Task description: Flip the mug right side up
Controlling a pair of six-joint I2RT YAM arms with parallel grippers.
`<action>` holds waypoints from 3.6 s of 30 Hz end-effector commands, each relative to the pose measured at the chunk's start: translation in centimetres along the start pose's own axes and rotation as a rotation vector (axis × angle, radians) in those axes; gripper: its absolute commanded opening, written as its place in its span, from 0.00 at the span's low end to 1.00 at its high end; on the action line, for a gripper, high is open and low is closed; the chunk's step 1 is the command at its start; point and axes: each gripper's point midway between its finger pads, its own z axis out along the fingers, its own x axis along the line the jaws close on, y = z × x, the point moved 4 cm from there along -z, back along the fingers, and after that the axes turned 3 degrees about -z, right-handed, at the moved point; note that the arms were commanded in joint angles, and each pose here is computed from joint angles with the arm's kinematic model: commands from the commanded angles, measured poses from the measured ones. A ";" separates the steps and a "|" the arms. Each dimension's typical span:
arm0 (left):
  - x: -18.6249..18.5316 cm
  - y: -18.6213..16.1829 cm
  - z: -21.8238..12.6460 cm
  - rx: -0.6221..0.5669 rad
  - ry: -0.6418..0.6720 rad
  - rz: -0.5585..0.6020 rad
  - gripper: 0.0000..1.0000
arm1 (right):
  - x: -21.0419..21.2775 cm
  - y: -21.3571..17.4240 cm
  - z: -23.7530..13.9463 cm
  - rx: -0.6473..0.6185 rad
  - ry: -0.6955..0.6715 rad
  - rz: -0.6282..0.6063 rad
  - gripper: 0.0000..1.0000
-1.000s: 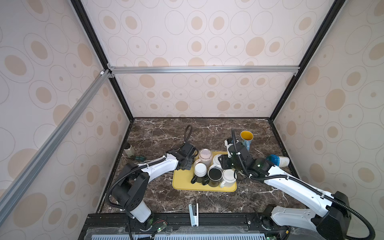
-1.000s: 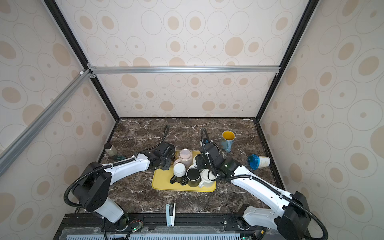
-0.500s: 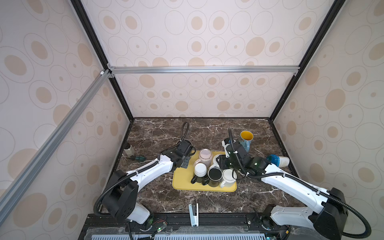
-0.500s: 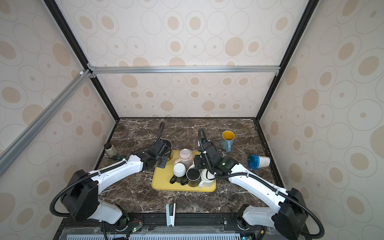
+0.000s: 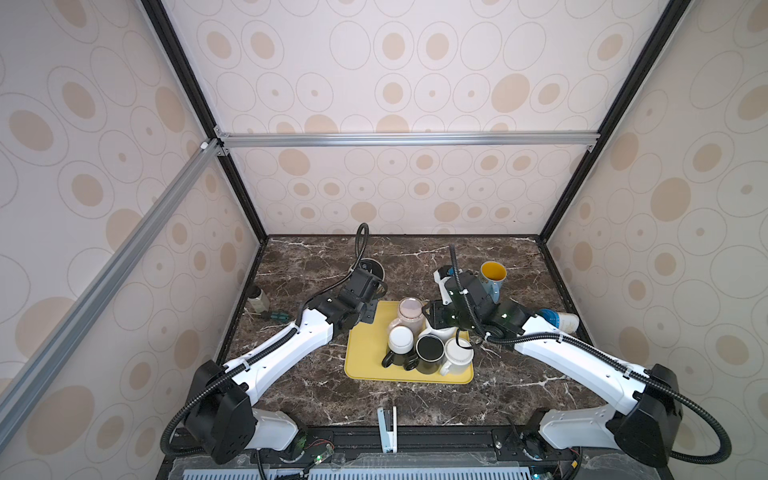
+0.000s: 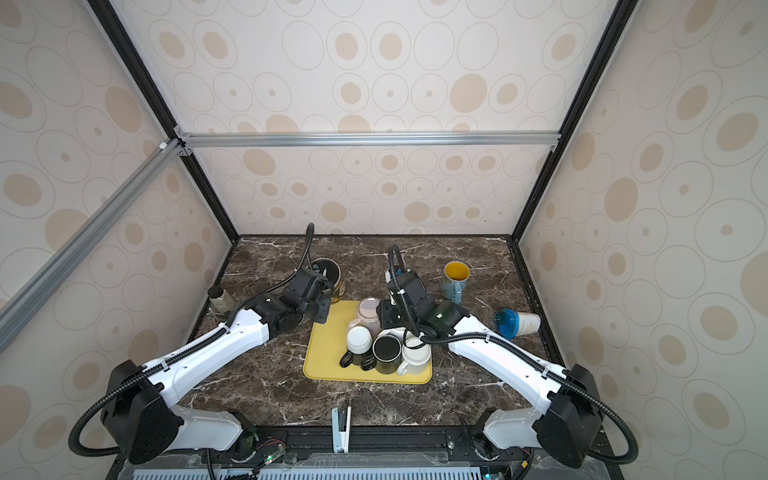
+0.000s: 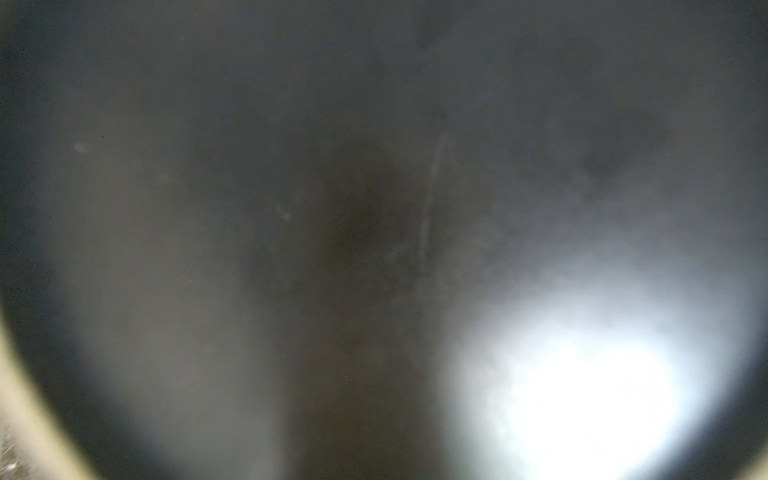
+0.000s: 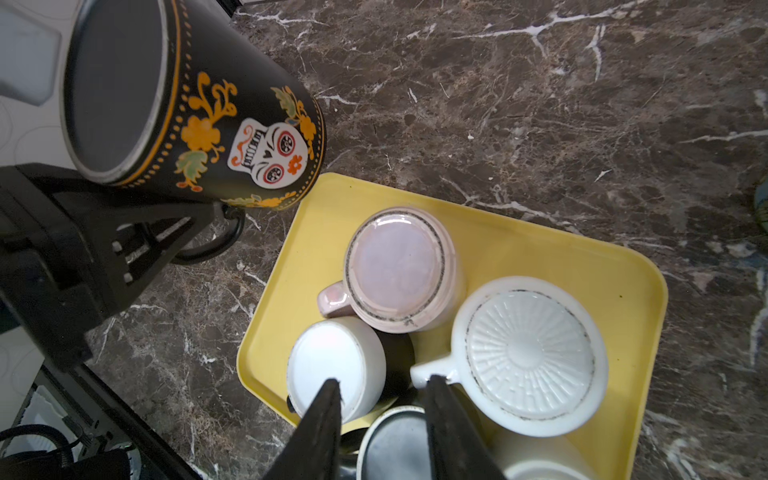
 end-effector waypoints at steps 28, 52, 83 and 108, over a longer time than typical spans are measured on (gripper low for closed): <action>-1.4 12.6 -20.4 -0.691 -1.254 -0.419 0.00 | 7.3 6.3 -9.6 -0.486 0.800 0.101 0.49; -2.1 11.9 -20.3 -0.680 -1.437 -0.468 0.00 | 8.5 10.8 -7.6 -0.534 0.912 0.163 0.36; -4.4 10.6 -16.9 -0.578 -1.486 -0.465 0.00 | 10.3 13.0 -5.1 -0.474 1.045 0.250 0.00; 4.9 5.8 -4.9 -0.388 -0.267 -0.311 1.00 | -1.1 12.8 -2.4 -0.333 0.132 0.104 0.00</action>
